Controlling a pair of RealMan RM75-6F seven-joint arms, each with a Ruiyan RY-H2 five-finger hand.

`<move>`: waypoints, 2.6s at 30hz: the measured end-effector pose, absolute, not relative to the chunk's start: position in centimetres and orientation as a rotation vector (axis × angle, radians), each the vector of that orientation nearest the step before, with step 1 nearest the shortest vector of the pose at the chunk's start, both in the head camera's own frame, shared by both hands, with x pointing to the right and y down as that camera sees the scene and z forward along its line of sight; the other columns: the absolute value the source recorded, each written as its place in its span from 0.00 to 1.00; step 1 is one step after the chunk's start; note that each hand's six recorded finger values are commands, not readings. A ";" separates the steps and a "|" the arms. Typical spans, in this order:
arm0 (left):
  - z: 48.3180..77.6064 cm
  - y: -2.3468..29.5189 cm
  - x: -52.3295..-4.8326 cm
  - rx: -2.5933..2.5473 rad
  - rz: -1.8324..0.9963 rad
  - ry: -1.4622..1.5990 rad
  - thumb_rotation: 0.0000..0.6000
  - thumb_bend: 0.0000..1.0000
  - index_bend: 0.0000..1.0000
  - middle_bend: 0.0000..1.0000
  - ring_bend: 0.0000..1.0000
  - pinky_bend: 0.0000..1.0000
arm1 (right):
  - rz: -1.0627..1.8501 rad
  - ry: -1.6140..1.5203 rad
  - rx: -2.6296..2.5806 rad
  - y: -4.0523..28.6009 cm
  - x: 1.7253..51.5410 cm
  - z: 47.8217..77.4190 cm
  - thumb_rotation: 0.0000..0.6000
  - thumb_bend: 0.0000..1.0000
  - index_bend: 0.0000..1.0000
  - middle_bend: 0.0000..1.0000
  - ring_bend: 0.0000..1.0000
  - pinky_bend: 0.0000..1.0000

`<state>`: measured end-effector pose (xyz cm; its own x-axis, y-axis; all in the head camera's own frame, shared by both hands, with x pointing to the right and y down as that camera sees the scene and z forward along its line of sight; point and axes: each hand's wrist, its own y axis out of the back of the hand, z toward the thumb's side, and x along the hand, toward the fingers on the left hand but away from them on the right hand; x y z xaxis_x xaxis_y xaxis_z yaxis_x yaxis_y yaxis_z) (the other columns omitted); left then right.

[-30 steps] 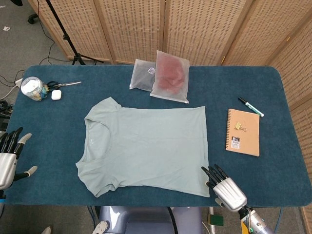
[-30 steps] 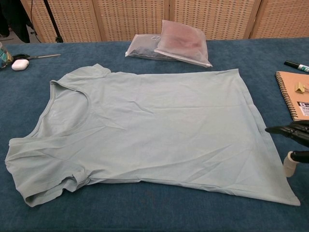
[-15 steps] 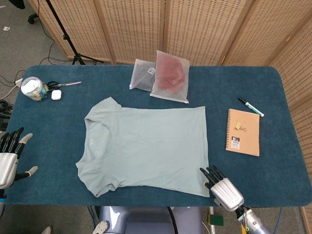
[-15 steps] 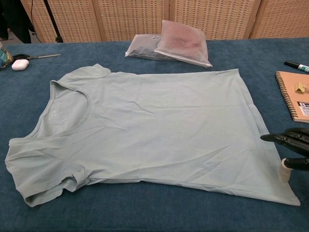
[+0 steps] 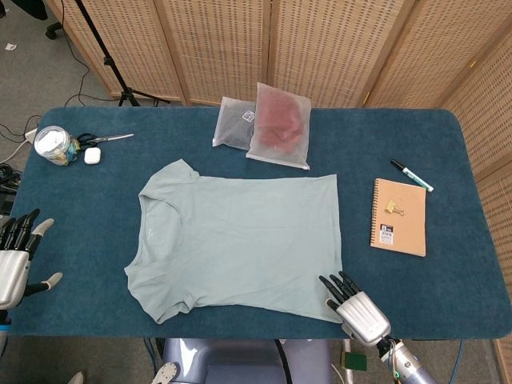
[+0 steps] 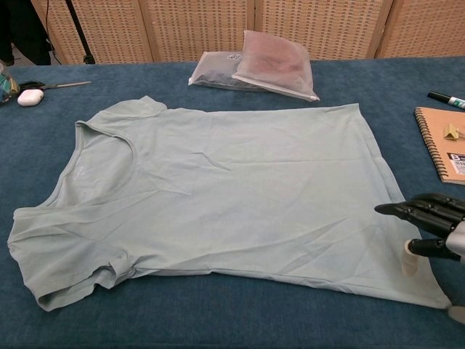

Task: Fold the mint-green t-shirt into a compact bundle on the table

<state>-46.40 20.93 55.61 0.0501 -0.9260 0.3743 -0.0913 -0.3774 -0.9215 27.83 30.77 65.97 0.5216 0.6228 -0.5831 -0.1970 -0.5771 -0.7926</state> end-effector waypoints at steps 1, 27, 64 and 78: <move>55.6 20.9 -46.4 -1.582 -1.415 1.051 1.00 0.00 0.00 0.00 0.00 0.00 | 1.165 -0.349 -1.873 30.7 27.8 66.0 1.00 0.26 0.40 0.00 0.00 0.00; 56.0 21.0 -46.1 -1.592 -1.419 1.035 1.00 0.00 0.00 0.00 0.00 0.00 | 1.149 -0.347 -1.877 30.7 27.5 67.2 1.00 0.52 0.56 0.00 0.00 0.00; 65.7 29.4 -36.7 -2.055 -0.837 0.713 1.00 0.21 0.49 0.00 0.00 0.00 | 1.098 -0.427 -1.897 30.0 27.7 66.6 1.00 0.64 0.57 0.00 0.00 0.00; 68.2 30.5 -35.2 -2.111 -0.835 0.652 1.00 0.22 0.54 0.00 0.00 0.00 | 1.108 -0.427 -1.896 29.8 27.9 66.6 1.00 0.67 0.57 0.00 0.00 0.00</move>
<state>-35.23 30.51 68.19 0.6556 -0.6708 0.3466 -0.1734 -0.5806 -0.7955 27.86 29.84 66.59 0.5438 0.6511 -0.5294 -0.1273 -0.5595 -0.8190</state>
